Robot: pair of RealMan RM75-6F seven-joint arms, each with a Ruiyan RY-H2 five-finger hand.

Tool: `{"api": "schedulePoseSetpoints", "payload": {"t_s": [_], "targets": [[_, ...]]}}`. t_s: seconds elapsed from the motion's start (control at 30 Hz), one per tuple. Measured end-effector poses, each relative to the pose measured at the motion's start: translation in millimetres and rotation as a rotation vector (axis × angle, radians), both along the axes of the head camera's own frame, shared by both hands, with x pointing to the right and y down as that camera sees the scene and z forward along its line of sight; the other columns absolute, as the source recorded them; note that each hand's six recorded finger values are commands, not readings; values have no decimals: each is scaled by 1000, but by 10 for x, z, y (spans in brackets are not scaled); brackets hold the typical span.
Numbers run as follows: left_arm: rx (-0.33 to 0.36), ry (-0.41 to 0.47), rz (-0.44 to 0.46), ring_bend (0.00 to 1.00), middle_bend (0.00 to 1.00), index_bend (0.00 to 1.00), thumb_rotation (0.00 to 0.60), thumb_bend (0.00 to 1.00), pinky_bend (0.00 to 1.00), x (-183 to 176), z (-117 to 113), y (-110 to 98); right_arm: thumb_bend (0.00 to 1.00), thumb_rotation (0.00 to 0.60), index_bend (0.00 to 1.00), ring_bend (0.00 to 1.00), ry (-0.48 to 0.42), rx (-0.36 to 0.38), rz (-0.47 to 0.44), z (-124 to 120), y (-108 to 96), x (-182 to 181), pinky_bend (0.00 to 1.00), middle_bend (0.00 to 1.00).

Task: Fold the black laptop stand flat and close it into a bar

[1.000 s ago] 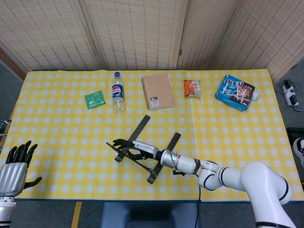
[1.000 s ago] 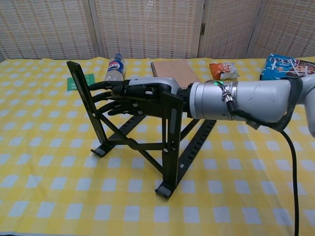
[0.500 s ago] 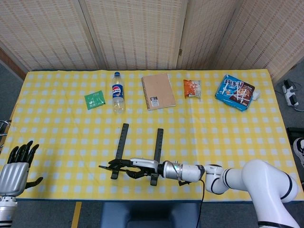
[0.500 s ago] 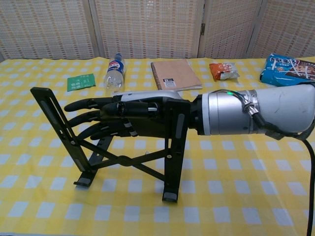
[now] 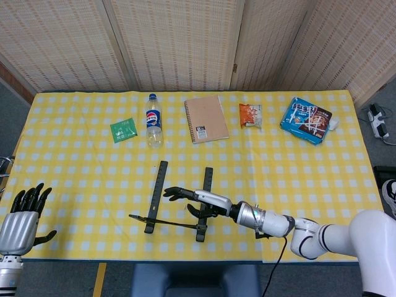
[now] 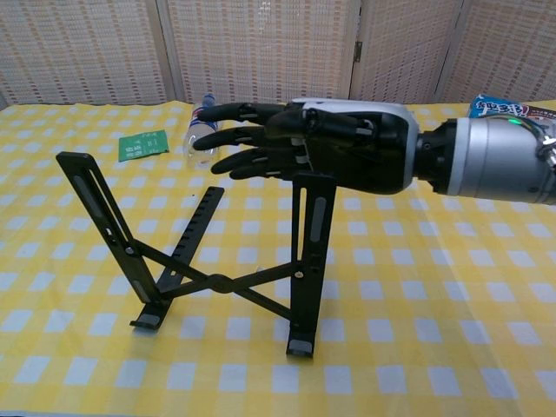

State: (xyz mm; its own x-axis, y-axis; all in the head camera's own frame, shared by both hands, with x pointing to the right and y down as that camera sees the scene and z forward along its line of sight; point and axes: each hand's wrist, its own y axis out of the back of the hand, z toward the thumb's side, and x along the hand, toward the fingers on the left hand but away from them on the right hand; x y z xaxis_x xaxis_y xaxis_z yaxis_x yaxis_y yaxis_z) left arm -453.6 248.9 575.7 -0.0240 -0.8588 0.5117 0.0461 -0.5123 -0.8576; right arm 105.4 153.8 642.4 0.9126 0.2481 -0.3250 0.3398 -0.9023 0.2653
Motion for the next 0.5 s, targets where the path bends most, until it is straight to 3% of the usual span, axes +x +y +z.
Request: {"api": "schedulePoseSetpoints", "payload": {"t_s": [0.27, 0.5], "targets": [[-5, 5, 9, 18, 38, 99, 600, 91, 0, 47, 16, 12, 807, 281, 0, 112, 38, -107, 77, 140, 165, 390, 0, 103], [-6, 0, 10, 19, 38, 99, 600, 91, 0, 59, 7, 14, 806, 282, 0, 111, 40, -192, 124, 324, 259, 511, 0, 104]]}}
